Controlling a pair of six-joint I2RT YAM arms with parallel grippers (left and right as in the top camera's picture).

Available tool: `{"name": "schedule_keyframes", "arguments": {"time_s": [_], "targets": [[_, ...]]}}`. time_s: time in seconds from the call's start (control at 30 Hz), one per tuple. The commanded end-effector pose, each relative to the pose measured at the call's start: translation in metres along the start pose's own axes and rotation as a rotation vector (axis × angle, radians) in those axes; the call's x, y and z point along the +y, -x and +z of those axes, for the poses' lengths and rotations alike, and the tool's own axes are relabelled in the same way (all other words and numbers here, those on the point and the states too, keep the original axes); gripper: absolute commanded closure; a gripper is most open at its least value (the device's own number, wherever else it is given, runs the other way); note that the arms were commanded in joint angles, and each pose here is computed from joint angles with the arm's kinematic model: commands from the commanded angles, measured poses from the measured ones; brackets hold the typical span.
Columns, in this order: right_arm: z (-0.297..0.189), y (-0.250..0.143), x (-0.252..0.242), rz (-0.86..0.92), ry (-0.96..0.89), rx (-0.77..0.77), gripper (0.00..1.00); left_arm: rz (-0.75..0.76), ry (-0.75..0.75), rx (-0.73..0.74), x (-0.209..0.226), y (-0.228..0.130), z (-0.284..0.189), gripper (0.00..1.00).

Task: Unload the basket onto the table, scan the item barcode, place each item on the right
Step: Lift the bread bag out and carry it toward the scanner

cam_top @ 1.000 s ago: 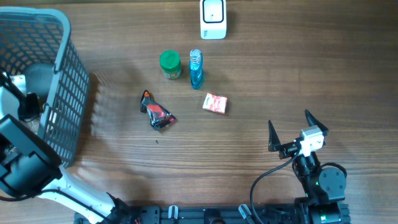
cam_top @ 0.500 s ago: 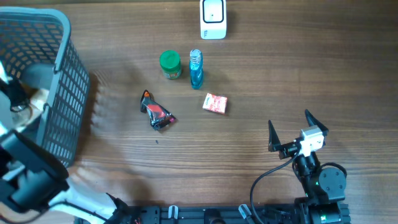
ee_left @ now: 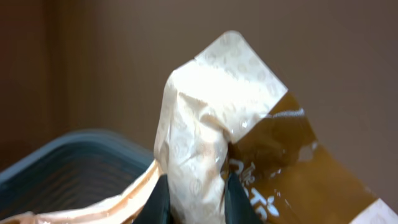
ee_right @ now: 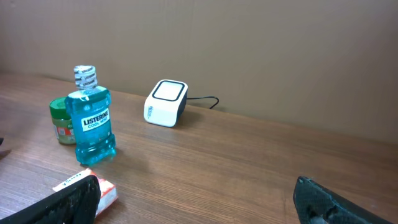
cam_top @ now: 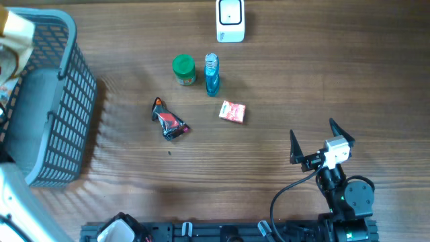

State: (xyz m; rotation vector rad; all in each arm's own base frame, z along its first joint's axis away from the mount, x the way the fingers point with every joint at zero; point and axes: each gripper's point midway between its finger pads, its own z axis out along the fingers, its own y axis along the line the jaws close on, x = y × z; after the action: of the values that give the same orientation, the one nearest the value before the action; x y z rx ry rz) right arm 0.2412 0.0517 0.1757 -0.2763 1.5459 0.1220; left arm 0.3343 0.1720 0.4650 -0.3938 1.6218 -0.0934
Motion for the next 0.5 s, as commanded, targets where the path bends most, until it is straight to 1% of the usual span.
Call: {"name": "schedule_keyframes", "arguments": {"time_s": [0.0, 0.07, 0.1, 0.17, 0.2, 0.23, 0.27, 0.3, 0.37, 0.47], "targets": [[0.000, 0.001, 0.001, -0.007, 0.010, -0.008, 0.00, -0.184, -0.455, 0.045, -0.097, 0.014, -0.031, 0.94], [0.000, 0.001, 0.001, -0.008, 0.010, -0.008, 0.00, -0.200, -0.550, 0.100, -0.126, 0.003, -0.032, 0.93], [0.000, 0.001, 0.001, -0.007, 0.010, -0.008, 0.00, -0.219, -0.610, 0.163, -0.147, -0.012, -0.029, 0.93], [0.000, 0.001, 0.001, -0.007, 0.010, -0.007, 0.00, -0.202, -0.713, 0.288, -0.184, -0.049, -0.019, 0.94], [0.000, 0.001, 0.001, -0.007, 0.010, -0.007, 0.00, -0.193, -0.740, 0.347, -0.195, -0.067, -0.015, 0.94], [0.000, 0.001, 0.001, -0.007, 0.010, -0.008, 0.00, -0.189, -0.744, 0.436, -0.206, -0.095, -0.008, 0.94], [0.000, 0.001, 0.001, -0.007, 0.010, -0.008, 0.00, -0.193, -0.696, 0.524, -0.208, -0.123, 0.002, 0.94], [0.000, 0.001, 0.001, -0.007, 0.010, -0.007, 0.00, -0.172, -0.606, 0.636, -0.204, -0.162, 0.013, 0.94], [0.000, 0.001, 0.001, -0.007, 0.010, -0.007, 0.00, -0.090, -0.480, 0.848, -0.194, -0.230, 0.017, 0.96], [0.000, 0.001, 0.001, -0.007, 0.010, -0.008, 0.00, -0.009, -0.472, 1.099, -0.201, -0.293, -0.005, 0.96]]}}
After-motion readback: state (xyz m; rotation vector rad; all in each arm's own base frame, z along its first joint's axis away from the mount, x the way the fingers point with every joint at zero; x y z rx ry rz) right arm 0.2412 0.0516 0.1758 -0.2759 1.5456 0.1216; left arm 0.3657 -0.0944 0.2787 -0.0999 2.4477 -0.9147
